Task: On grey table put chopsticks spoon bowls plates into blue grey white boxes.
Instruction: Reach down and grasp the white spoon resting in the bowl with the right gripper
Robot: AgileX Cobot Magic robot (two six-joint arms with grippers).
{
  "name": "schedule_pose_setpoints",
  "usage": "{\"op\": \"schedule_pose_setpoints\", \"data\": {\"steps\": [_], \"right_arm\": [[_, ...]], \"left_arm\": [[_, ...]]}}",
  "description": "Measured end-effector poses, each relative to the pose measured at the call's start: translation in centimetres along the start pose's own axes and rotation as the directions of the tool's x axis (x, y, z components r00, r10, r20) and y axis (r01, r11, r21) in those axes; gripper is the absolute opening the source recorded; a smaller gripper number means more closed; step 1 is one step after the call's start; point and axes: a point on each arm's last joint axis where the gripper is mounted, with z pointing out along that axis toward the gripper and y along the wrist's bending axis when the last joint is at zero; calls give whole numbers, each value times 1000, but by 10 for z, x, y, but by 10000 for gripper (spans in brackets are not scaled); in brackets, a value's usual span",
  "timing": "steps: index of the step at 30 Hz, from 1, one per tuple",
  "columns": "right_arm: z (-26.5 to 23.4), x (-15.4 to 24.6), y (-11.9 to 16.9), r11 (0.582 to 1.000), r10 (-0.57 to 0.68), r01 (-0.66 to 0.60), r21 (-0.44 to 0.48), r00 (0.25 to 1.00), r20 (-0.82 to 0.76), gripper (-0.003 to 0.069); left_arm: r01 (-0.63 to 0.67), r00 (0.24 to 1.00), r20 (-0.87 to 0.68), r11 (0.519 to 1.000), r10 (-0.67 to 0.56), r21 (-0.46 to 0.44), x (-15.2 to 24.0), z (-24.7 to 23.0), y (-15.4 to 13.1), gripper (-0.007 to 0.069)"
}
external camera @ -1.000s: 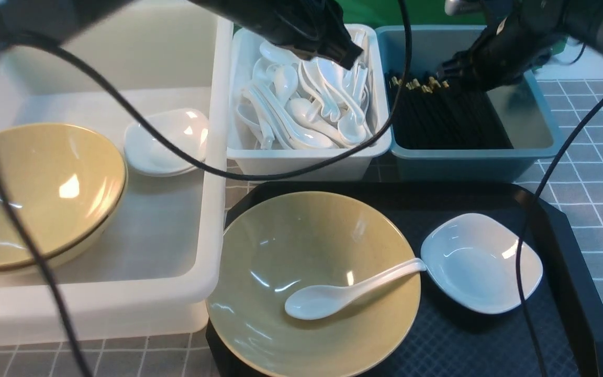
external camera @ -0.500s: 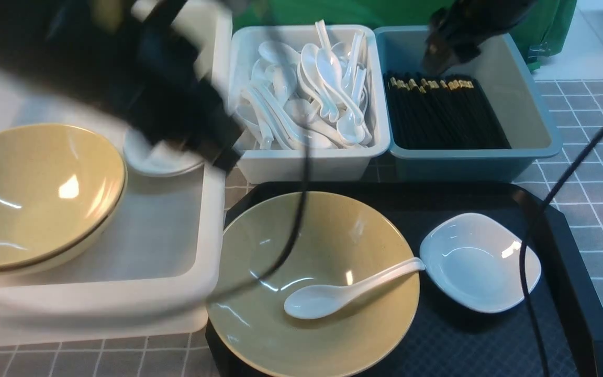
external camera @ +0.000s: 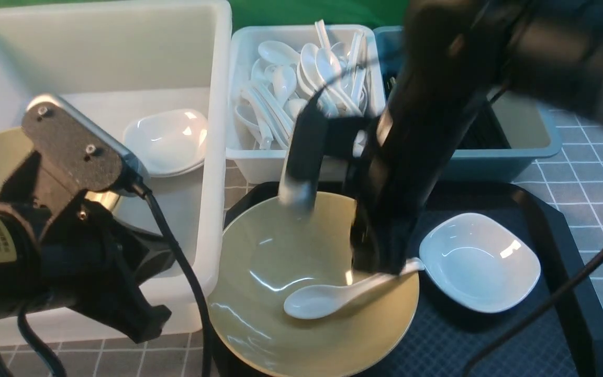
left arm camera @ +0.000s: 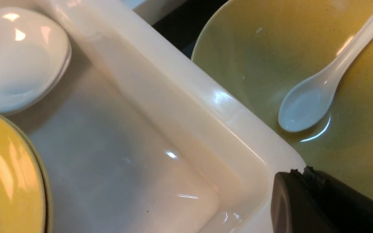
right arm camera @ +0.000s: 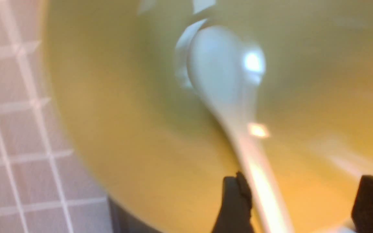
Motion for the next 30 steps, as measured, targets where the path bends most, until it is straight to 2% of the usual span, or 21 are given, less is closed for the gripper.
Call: {"op": "schedule_pose_setpoints", "data": {"steps": [1, 4, 12, 16, 19, 22, 25, 26, 27, 30], "right_arm": [[16, -3, 3, 998, -58, 57, -32, 998, -33, 488], [40, -4, -1, 993, -104, 99, -63, 991, -80, 488], [89, -4, -9, 986, -145, 127, -111, 975, -170, 477], [96, -5, -13, 986, -153, 138, -91, 972, -179, 360], [92, -7, -16, 986, -158, 145, -83, 970, -187, 190], [77, -17, -25, 992, -130, 127, -24, 979, -160, 194], [43, -26, -42, 989, -92, 103, 103, 990, -107, 194], [38, -27, -45, 988, -86, 98, 119, 991, -98, 194], [21, -29, -54, 983, -58, 69, 171, 996, -66, 194], [-6, -25, -73, 969, 16, -16, 248, 1000, 2, 194]], "left_arm": [[0, 1000, 13, 1000, 0, -4, 0, 1, 0, -11], [-2, 1000, 28, 1000, 3, -8, -1, 1, 1, -11], [-3, 1000, 29, 1000, 3, -9, -2, 2, 1, -11], [-3, 1000, 29, 1000, 3, -9, -2, 3, 1, -11], [-3, 1000, 29, 1000, 3, -9, -2, 3, 1, -11], [-3, 999, 36, 1000, 3, -11, -3, 2, 1, -11], [26, 998, 52, 1000, -25, -13, -7, 2, 2, -11], [29, 998, 52, 999, -28, -14, -8, 2, 2, -11], [39, 998, 56, 999, -38, -15, -14, 1, 3, -11], [27, 998, 51, 999, -26, -25, -30, 1, 7, -11]]}}
